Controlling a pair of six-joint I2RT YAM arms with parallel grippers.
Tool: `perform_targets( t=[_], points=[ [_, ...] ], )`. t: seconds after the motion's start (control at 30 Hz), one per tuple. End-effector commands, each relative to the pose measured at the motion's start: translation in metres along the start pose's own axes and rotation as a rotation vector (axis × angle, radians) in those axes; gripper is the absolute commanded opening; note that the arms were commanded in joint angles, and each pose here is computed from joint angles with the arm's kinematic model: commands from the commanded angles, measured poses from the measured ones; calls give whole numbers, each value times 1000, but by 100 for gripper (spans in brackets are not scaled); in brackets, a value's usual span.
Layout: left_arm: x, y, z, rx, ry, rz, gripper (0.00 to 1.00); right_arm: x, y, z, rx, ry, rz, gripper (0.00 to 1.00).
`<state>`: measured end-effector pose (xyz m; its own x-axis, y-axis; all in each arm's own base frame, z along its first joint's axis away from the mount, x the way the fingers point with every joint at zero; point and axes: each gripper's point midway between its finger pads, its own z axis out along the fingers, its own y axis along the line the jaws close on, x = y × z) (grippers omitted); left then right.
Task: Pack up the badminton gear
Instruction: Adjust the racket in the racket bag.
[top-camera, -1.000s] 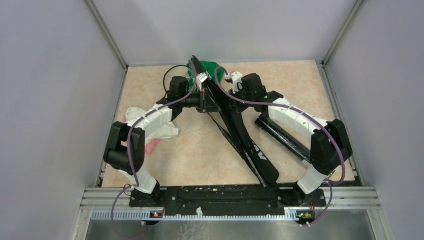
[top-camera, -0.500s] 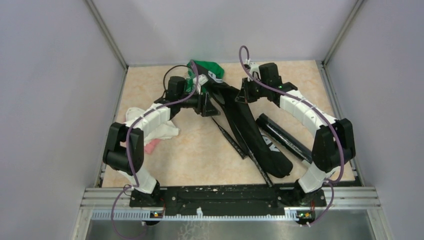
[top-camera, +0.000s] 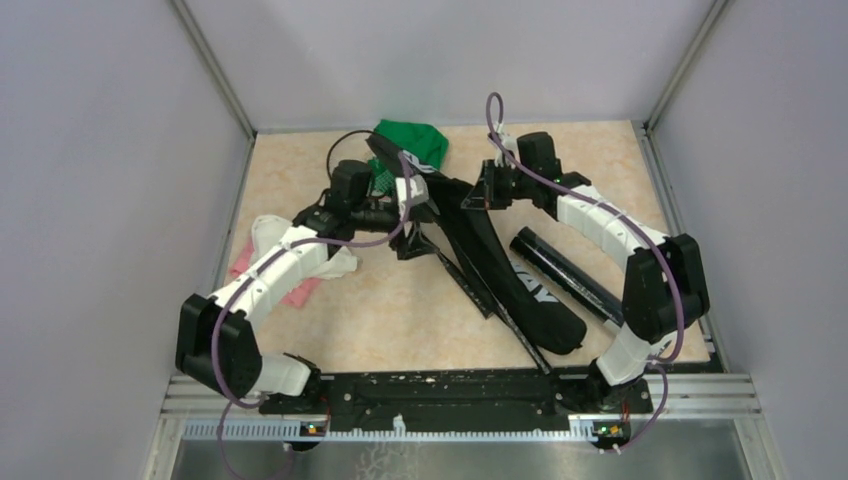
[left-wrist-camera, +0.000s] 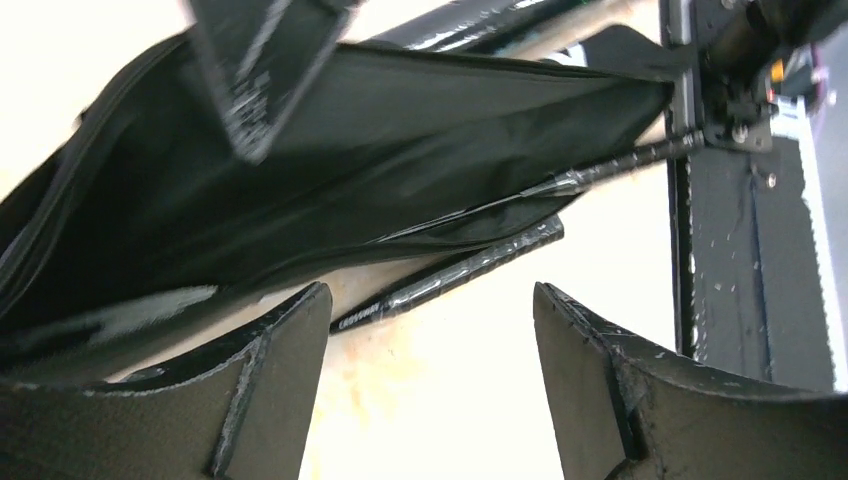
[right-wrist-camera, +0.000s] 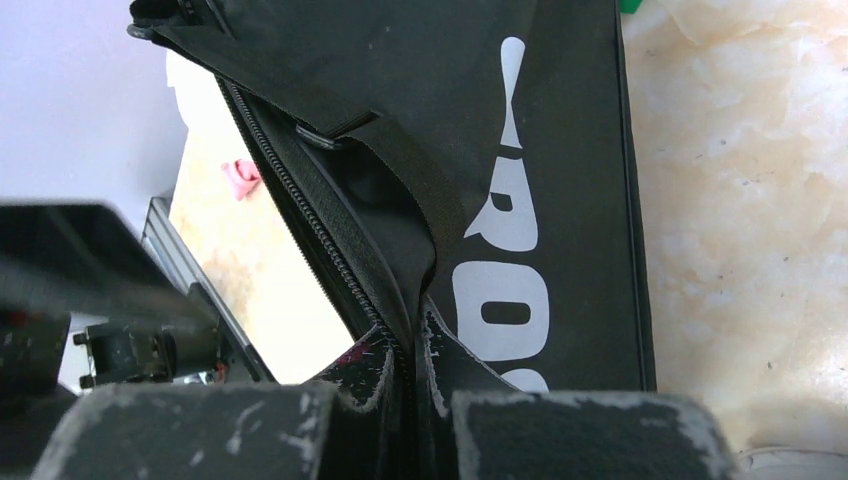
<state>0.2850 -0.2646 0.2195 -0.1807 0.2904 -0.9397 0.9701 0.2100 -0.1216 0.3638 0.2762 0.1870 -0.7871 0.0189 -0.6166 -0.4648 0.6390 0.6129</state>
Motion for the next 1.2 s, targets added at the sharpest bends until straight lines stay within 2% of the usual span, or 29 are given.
perform_targets(
  t=[0.0, 0.3, 0.5, 0.73, 1.1, 1.17],
  points=[
    [3, -32, 18, 102, 68, 343, 79, -9, 7, 4, -52, -39, -11, 0],
    [35, -84, 95, 341, 223, 720, 74, 7, -3, 9, -47, -2, -43, 0],
    [63, -99, 139, 448, 339, 816, 68, 15, -7, 11, -51, 25, -66, 0],
    [85, -111, 176, 519, 408, 902, 66, 15, -13, 11, -42, 36, -77, 0],
    [109, -125, 204, 603, 468, 953, 58, 18, -19, 12, -33, 44, -78, 0],
    [111, -125, 206, 610, 477, 948, 54, 17, -20, 11, -32, 43, -78, 0]
  ],
)
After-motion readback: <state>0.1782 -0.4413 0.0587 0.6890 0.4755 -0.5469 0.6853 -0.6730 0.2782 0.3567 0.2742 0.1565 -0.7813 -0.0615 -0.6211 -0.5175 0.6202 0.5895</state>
